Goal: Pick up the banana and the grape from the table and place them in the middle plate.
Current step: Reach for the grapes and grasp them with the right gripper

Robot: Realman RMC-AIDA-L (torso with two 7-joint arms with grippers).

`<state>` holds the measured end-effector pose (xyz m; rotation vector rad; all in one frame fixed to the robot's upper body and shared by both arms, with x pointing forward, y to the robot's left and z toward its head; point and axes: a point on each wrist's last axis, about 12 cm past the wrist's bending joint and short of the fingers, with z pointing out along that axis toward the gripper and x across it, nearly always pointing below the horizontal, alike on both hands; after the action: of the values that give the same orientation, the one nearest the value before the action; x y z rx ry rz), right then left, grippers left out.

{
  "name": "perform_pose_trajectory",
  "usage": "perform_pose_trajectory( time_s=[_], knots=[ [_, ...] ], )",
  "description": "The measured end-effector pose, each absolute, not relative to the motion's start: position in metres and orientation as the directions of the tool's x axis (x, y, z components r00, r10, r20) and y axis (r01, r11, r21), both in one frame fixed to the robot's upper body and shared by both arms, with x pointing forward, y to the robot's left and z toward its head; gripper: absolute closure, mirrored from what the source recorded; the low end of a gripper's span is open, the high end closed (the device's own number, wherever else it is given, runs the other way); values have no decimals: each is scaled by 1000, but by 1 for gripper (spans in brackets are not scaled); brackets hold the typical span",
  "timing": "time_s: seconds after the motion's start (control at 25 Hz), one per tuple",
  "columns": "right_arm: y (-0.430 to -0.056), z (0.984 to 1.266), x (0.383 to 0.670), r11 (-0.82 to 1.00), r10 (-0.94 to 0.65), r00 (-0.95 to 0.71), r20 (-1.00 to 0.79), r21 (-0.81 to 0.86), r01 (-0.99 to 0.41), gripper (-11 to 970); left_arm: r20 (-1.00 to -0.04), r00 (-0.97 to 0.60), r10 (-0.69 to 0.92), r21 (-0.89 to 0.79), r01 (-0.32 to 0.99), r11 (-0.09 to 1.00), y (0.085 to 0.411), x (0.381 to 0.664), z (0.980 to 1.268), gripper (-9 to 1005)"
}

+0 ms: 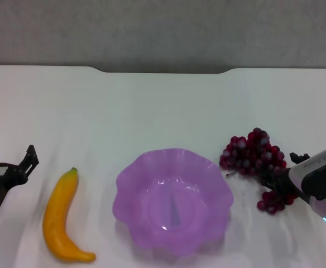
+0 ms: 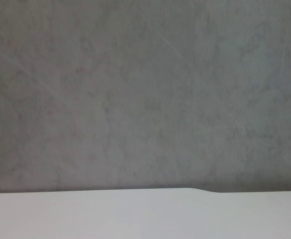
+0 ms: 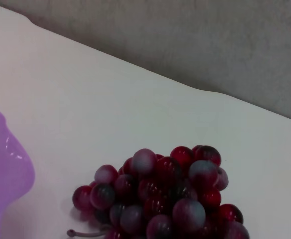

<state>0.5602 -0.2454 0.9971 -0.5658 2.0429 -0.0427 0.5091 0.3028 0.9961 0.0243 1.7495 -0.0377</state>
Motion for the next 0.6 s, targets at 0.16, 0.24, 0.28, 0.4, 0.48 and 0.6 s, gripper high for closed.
perform_pose_trajectory(
  time_s=[0.16,0.24,0.28,0.4,0.48,0.6],
  knots=[
    [-245,995,559,893,-405,-425,-809,-250,-375,144,-984,-177,-17,-23,32,999,304,508,996,152],
    [-244,994,558,893,-403,-430,-808,-244,-378,148,-984,-177,-24,-30,29,999,304,508,996,152],
    [-244,993,557,893,-402,-433,-807,-241,-380,151,-984,-178,-26,-32,28,999,304,508,996,152],
    [-245,991,555,893,-404,-441,-801,-241,-381,157,-983,-180,-27,-33,28,999,305,508,996,153],
    [-247,989,554,895,-403,-451,-796,-240,-377,161,-983,-181,-27,-33,28,999,305,508,996,153],
    [-250,987,554,896,-403,-460,-791,-240,-373,167,-983,-183,-27,-32,25,999,305,508,995,153]
  ],
)
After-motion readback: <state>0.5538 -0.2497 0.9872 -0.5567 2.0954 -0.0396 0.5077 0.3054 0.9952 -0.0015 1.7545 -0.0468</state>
